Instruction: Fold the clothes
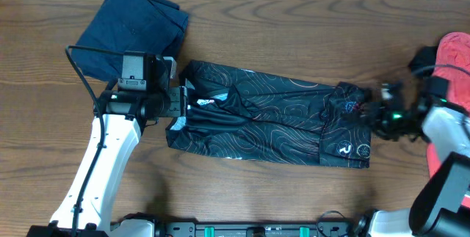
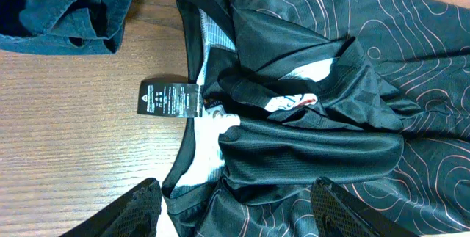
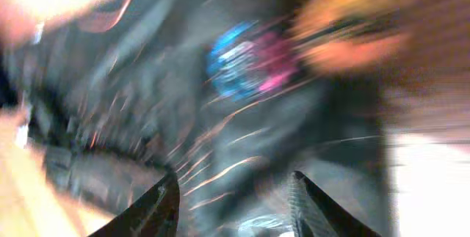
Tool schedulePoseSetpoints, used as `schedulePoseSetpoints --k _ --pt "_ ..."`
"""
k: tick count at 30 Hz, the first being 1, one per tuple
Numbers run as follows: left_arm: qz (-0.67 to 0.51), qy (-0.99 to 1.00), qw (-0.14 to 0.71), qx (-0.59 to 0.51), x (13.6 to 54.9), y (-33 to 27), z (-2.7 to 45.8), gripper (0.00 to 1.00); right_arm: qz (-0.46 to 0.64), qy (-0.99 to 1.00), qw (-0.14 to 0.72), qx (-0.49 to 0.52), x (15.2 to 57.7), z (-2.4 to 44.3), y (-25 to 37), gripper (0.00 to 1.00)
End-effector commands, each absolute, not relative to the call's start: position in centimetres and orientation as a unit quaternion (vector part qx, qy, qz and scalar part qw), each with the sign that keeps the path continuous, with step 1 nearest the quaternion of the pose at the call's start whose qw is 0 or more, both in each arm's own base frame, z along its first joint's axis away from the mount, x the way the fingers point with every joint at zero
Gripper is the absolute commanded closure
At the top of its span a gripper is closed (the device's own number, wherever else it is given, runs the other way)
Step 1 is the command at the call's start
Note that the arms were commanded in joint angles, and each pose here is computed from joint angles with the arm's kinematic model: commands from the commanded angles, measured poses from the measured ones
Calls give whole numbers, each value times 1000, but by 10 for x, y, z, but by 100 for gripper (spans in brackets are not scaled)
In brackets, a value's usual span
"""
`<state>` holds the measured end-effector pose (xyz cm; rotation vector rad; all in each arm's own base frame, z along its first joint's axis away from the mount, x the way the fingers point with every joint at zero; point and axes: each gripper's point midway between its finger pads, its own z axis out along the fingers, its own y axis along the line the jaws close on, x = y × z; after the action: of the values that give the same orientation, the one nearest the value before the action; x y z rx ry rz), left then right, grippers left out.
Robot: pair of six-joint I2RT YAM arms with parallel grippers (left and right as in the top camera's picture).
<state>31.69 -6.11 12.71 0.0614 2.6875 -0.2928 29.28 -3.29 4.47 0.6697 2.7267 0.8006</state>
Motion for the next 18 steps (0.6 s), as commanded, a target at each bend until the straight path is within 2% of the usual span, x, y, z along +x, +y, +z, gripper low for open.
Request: schedulePoseSetpoints --k 1,4,9,12,16,18 --pt "-101 972 213 17 317 -58 125 33 209 922 133 298 294 41 -82 51" --pt "-101 972 213 17 317 -58 125 33 196 922 137 304 292 35 -96 50" --pt "-101 972 213 17 317 -58 125 33 211 928 105 287 285 22 -83 48" --pt "-101 972 213 17 317 -58 125 33 198 935 71 287 274 6 -78 42" --pt "-101 971 214 17 317 -58 126 32 214 934 62 279 277 -7 -69 42" --pt "-101 971 216 17 318 -59 126 32 219 935 51 275 277 -14 -64 45"
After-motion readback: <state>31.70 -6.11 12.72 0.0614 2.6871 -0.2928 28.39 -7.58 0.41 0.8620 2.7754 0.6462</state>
